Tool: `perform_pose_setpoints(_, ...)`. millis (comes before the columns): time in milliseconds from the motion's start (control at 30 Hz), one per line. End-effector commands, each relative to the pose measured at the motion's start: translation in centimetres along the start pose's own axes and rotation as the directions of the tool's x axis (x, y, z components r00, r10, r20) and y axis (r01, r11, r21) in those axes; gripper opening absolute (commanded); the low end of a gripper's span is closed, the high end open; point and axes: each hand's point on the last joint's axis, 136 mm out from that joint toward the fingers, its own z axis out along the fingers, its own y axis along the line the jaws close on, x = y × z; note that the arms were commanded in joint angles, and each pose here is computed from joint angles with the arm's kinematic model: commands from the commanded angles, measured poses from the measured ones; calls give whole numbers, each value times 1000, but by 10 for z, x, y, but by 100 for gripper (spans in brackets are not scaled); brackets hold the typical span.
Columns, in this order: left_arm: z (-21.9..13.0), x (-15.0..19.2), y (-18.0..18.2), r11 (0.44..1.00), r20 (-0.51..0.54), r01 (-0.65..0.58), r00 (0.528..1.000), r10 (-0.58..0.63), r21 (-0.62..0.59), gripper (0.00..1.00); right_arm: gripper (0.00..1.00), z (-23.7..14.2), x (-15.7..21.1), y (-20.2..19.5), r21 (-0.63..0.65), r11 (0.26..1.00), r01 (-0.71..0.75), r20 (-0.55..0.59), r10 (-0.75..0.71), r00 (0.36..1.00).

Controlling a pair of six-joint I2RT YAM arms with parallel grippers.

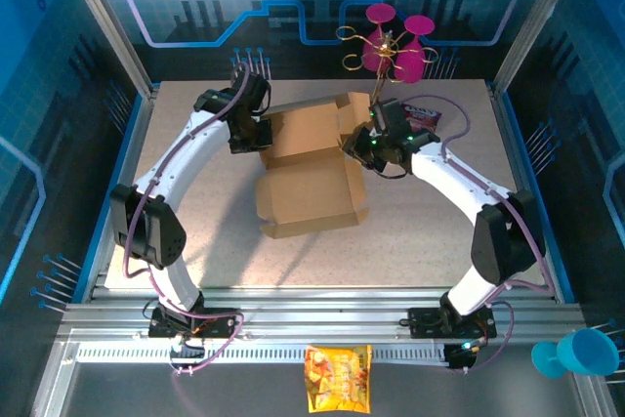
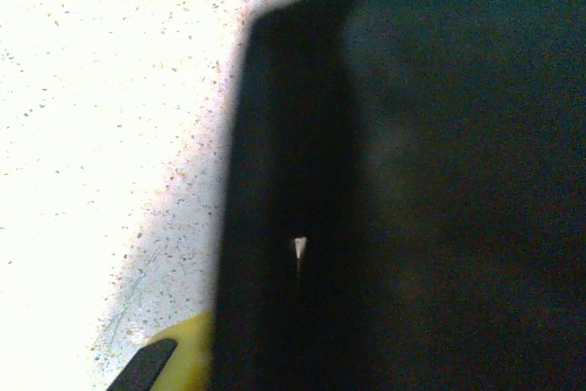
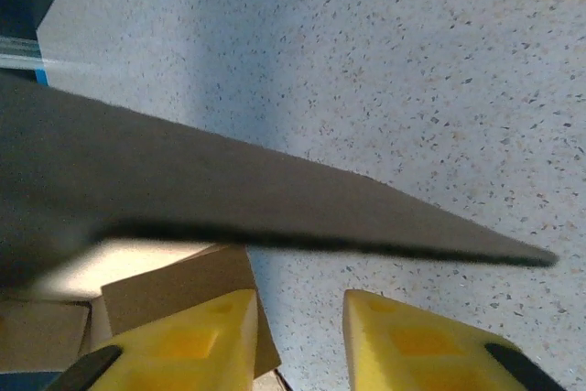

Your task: Fold the paper box

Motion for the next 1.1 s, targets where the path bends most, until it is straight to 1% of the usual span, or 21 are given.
perform_pose_setpoints(0, -8, -8, -11, 997, 4, 39, 999, -39, 70, 0, 36, 3, 12, 13, -32, 998, 62, -68, -64, 996)
perform_pose_setpoints(67, -7, -9, -10, 996, 2, 47, 999, -48, 75, 0, 40, 2, 13, 15, -49, 996, 75, -70, -79, 994)
perform_pose_setpoints(167, -7, -10, -10, 995, -2, 56, 998, -56, 85, 0, 43, 4, 14, 23, -112, 991, 76, -81, -85, 993)
perform_pose_setpoints(333, -6, -10, -9, 993, -11, 66, 998, -66, 98, 0, 42, 3, 15, 41, -193, 976, 97, -107, -119, 987)
perform_pose_setpoints(433, -5, -11, -10, 991, -16, 77, 997, -75, 111, 0, 41, 3, 16, 47, -224, 971, 81, -122, -110, 986)
perform_pose_setpoints(767, -5, -12, -8, 982, -26, 123, 992, -121, 145, 0, 41, -2, 13, 66, -283, 959, 33, -133, -73, 988)
perform_pose_setpoints(867, -5, -12, -7, 979, -28, 135, 991, -132, 154, 0, 36, -3, 13, 70, -299, 954, 19, -141, -64, 988)
perform_pose_setpoints(1000, -5, -12, -7, 977, -32, 144, 990, -140, 160, 0, 28, -2, 13, 69, -291, 957, 15, -144, -59, 988)
perform_pose_setpoints(1033, -5, -12, -8, 976, -31, 142, 990, -139, 163, 0, 24, -3, 13, 68, -288, 957, 16, -140, -58, 988)
perform_pose_setpoints(1067, -6, -12, -8, 976, -30, 143, 990, -140, 165, 0, 18, -3, 12, 67, -284, 959, 14, -137, -55, 989)
